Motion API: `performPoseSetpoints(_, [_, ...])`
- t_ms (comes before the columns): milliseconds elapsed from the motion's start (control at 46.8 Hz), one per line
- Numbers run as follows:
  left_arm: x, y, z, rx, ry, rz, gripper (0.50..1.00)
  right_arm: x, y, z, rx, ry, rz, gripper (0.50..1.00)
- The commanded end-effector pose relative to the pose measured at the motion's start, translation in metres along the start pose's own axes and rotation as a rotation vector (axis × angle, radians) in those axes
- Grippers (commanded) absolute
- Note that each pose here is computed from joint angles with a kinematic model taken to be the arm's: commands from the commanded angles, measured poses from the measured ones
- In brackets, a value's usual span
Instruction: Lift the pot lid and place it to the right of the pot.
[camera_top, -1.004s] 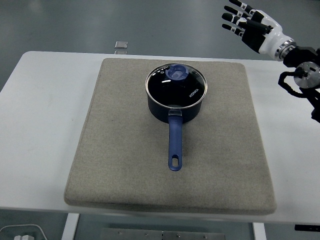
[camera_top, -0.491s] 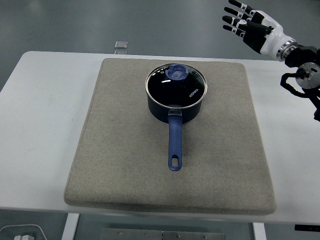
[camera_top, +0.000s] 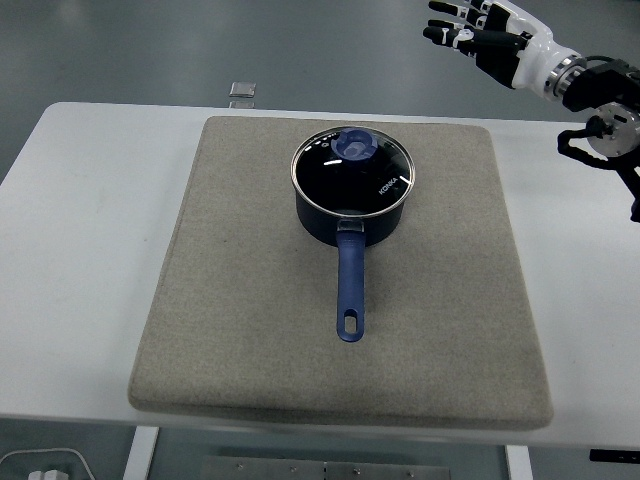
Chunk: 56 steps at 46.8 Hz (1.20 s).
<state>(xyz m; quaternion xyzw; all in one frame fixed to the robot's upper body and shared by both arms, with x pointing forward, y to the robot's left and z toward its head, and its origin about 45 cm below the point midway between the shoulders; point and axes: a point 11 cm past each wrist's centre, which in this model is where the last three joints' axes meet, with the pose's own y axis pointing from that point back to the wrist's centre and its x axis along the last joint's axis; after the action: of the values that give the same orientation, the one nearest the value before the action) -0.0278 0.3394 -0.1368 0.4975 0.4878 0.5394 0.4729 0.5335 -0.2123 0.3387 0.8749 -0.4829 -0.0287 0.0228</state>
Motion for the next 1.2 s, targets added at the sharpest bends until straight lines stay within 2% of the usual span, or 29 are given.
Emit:
performPoseSetpoints(0, [0.0,0.0,-0.001,0.001,0.001,0.0,1.0,-0.008,-0.005,-0.005,-0.009,0.051,-0.026,0.93])
performPoseSetpoints(192, [0.0,0.0,0.0,0.0,-0.001,0.0,1.0,-0.025,-0.012,-0.018,-0.026,0.179,-0.088,0.928])
performPoseSetpoints(363, [0.0,0.0,0.0,0.0,0.001,0.0,1.0,-0.039,-0.015,-0.018,-0.077,0.336,-0.145,0.928])
performPoseSetpoints(534, [0.0,0.0,-0.001,0.001,0.001,0.0,1.0,-0.058,-0.02,-0.026,-0.102,0.513,-0.22,0.928])
performPoseSetpoints(769, [0.0,0.0,0.0,0.0,-0.001,0.0,1.0,-0.095,-0.023,-0.021,-0.153,0.788,-0.368,0.928])
performPoseSetpoints(962, [0.0,0.0,0.0,0.0,-0.001,0.0,1.0,-0.113,-0.02,-0.015,-0.207,0.993,-0.476,0.928])
performPoseSetpoints(1068, [0.0,0.0,0.0,0.0,0.001,0.0,1.0,-0.126,-0.019,-0.017,-0.197,1.081,-0.534,0.928])
performPoseSetpoints(1175, [0.0,0.0,0.0,0.0,-0.001,0.0,1.0,-0.128,-0.019,-0.019,-0.203,1.168,-0.564,0.928])
